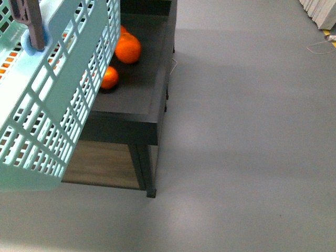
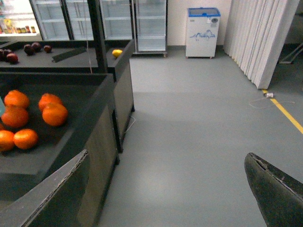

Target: Pick lemon and mango into basket

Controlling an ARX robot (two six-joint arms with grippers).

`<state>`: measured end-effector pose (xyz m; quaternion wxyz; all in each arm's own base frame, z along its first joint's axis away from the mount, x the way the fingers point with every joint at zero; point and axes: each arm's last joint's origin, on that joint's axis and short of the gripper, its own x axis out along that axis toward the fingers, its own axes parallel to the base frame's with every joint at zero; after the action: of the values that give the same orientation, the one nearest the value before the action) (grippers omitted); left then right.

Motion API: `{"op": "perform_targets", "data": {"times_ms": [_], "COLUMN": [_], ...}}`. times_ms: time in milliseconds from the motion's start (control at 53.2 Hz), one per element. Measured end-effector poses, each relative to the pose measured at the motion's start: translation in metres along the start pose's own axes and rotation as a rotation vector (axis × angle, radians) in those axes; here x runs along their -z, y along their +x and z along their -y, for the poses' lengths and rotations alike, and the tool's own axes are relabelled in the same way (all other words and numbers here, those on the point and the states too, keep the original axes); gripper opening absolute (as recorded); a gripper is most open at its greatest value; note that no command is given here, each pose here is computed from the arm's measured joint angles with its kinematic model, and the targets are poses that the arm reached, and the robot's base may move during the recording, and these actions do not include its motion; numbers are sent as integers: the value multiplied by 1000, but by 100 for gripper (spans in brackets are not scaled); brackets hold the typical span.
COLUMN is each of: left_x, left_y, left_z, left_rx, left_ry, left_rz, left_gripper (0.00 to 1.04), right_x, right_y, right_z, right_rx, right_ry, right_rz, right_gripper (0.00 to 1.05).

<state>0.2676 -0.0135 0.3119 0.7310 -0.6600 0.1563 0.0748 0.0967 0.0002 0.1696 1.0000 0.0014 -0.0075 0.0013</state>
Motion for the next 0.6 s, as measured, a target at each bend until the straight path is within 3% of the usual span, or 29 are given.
{"op": "perform_targets", "data": {"times_ms": [601], "left_x": [0], "left_y": [0], "left_z": [0], "left_rx": [1], "left_ry": [-2], "left_rz": [-5], "left_gripper": [6], "right_x": [0], "right_y": [0], "right_z": [0], "right_rx": [3], "right_ry": [0], "right_rz": [-1], "right_gripper": [96]}}
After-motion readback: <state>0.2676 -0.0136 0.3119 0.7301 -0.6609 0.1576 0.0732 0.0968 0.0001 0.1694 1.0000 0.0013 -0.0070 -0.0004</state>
